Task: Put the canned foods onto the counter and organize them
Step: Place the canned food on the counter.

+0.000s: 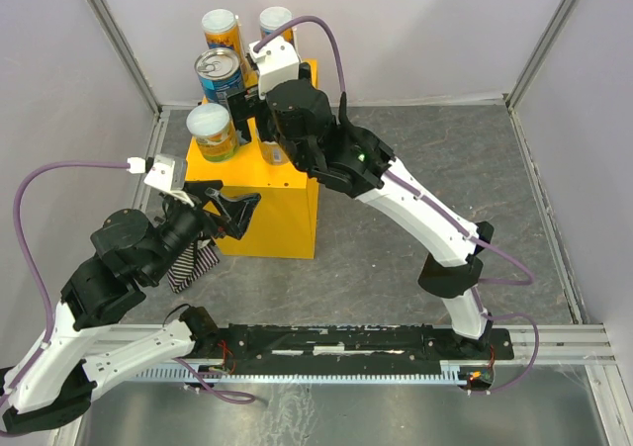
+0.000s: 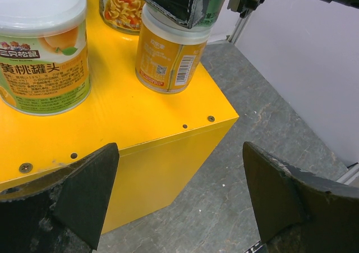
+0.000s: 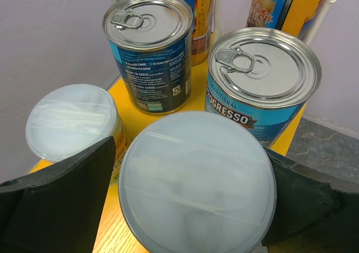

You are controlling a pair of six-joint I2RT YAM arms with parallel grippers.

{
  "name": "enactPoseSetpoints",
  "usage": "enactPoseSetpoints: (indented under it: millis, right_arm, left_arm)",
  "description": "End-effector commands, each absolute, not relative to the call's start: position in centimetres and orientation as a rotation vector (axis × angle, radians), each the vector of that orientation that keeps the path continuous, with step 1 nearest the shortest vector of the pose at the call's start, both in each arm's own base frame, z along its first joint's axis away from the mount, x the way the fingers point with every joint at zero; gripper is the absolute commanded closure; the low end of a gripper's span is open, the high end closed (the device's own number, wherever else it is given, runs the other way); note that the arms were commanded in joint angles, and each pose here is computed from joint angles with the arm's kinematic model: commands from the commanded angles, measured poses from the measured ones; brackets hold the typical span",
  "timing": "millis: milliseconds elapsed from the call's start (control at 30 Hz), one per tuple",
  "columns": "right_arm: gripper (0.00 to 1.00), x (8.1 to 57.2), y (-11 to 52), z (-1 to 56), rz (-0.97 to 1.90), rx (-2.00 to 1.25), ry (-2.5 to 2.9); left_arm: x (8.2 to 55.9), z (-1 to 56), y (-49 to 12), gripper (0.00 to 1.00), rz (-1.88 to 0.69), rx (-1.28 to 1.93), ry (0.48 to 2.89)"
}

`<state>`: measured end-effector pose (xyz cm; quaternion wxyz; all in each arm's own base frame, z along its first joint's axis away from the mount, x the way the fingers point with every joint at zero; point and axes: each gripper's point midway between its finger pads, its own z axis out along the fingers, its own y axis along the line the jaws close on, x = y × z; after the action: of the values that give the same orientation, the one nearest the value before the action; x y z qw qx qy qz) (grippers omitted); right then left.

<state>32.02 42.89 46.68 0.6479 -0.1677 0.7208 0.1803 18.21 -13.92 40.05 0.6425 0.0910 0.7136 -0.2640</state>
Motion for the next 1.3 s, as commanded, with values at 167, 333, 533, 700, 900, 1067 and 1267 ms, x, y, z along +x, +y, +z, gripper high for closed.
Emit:
enactPoseSetpoints:
  millis: [167,333,533,700,900,1067,1267]
  right_arm:
    - [0.01,30.5,41.0,50.6,0.453,-0.331,1.567]
    - [0.01,30.4,40.6,50.9,0.449,-0.32,1.564]
    - [0.01,30.6,40.4,50.2,0.421,-0.324,1.578]
    - [0.01,30.4,40.0,50.2,0.422,-0.322,1.581]
    - [0.01,30.0,39.8,50.3,0.423,-0.326,1.581]
    - [0.01,29.6,39.6,50.5,0.424,-0.327,1.579]
    - [0.01,28.9,39.5,50.6,0.424,-0.341,1.578]
  left_arm:
    - [18.4,41.6,-13.9,0.03,-0.607,0.205,1.571]
    - [18.3,41.6,-14.0,0.03,-0.618,0.202,1.572]
    - [18.1,41.7,-13.9,0.04,-0.632,0.196,1.57]
    - [17.9,41.8,-13.8,0.04,-0.642,0.189,1.569]
    - [17.8,41.8,-13.9,0.04,-0.656,0.182,1.572]
    - [17.7,42.0,-13.7,0.04,-0.66,0.174,1.568]
    - [17.6,42.1,-13.4,0.04,-0.664,0.158,1.568]
